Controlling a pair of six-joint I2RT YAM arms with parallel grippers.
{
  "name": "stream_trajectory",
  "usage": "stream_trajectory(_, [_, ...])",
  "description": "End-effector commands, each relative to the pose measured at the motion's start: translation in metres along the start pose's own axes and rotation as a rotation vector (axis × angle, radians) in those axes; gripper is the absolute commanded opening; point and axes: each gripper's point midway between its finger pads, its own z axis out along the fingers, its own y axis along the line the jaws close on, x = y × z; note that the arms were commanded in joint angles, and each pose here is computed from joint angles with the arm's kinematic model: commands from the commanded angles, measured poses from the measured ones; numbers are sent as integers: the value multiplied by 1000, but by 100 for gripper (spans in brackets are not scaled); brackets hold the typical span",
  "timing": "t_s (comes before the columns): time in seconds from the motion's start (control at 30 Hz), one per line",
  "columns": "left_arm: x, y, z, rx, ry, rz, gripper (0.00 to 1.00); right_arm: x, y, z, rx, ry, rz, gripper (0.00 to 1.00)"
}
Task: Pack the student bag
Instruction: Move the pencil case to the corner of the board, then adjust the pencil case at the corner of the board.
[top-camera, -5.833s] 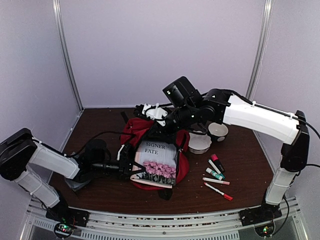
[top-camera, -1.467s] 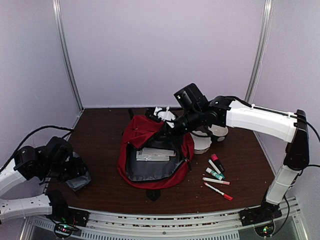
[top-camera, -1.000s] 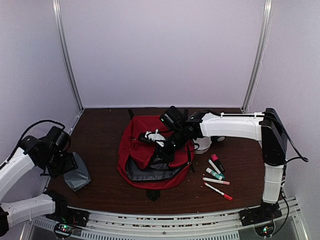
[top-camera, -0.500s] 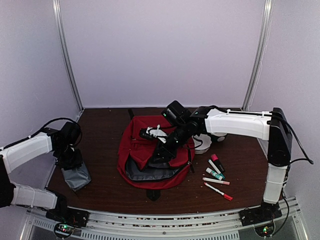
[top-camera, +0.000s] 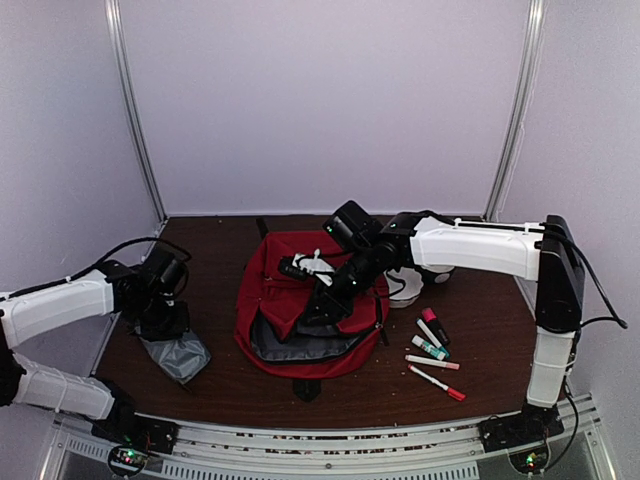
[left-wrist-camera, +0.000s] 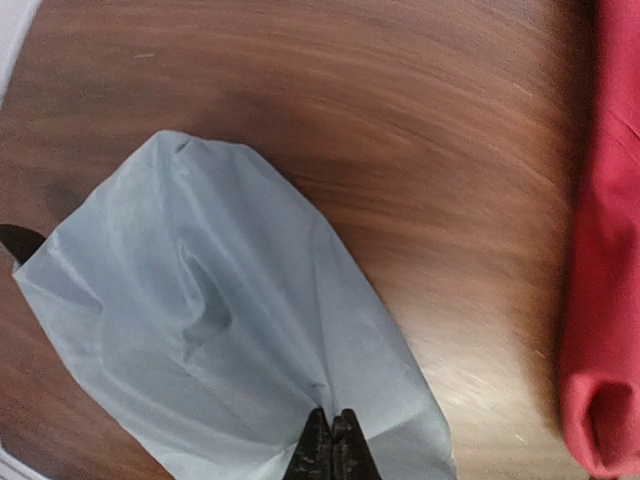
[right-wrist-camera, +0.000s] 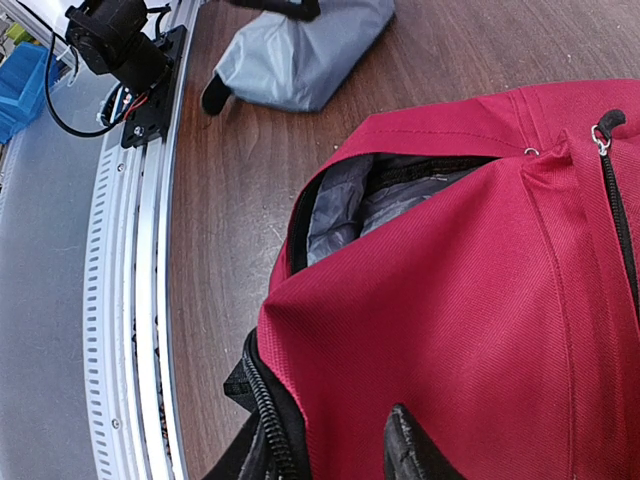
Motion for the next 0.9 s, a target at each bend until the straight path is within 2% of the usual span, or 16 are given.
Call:
stream_trajectory(0.0, [7, -50, -6, 88, 10, 76, 0, -15, 6, -14, 2, -41, -19, 36])
stream_trajectory(0.1, [15, -58, 0, 91, 32, 94, 0, -15, 6, -14, 1, -42, -16, 35])
stream_trajectory(0.13, [14, -58, -3, 96, 21, 91, 7, -15, 6, -14, 2, -43, -15, 35])
stream_trajectory(0.2, [6, -59, -17, 122, -38, 66, 29, -15, 6, -14, 3, -43, -16, 35])
stream_trajectory(0.23, [1, -59, -26, 144, -74, 43, 36, -15, 5, -14, 6, -42, -16, 35])
stream_trajectory(0.3, [-7, -49, -46, 173, -147, -24, 48, -15, 5, -14, 8, -41, -18, 35])
stream_trajectory(0.37, [-8, -31, -57, 166, -201, -79, 54, -15, 5, -14, 9, -41, -18, 35])
stream_trajectory(0.47, [2, -11, -53, 186, -196, -139, 55, -14, 5, -12, 3, -39, -16, 35])
stream_trajectory(0.5, [9, -5, -47, 189, -169, -162, 54, -15, 5, -13, 2, -40, -16, 35])
stream_trajectory(0.53, [14, 1, -40, 195, -153, -186, 48, -14, 5, -13, 0, -40, -13, 35])
stream_trajectory(0.6, [25, 10, -26, 212, -111, -246, 45, -14, 6, -12, -3, -39, -13, 35])
stream_trajectory(0.77, [35, 31, -4, 231, -102, -379, 55, -16, 8, -16, -1, -45, -18, 35])
stream_trajectory(0.87, [40, 24, 11, 300, -76, -427, 57, -16, 7, -16, -1, -46, -16, 35])
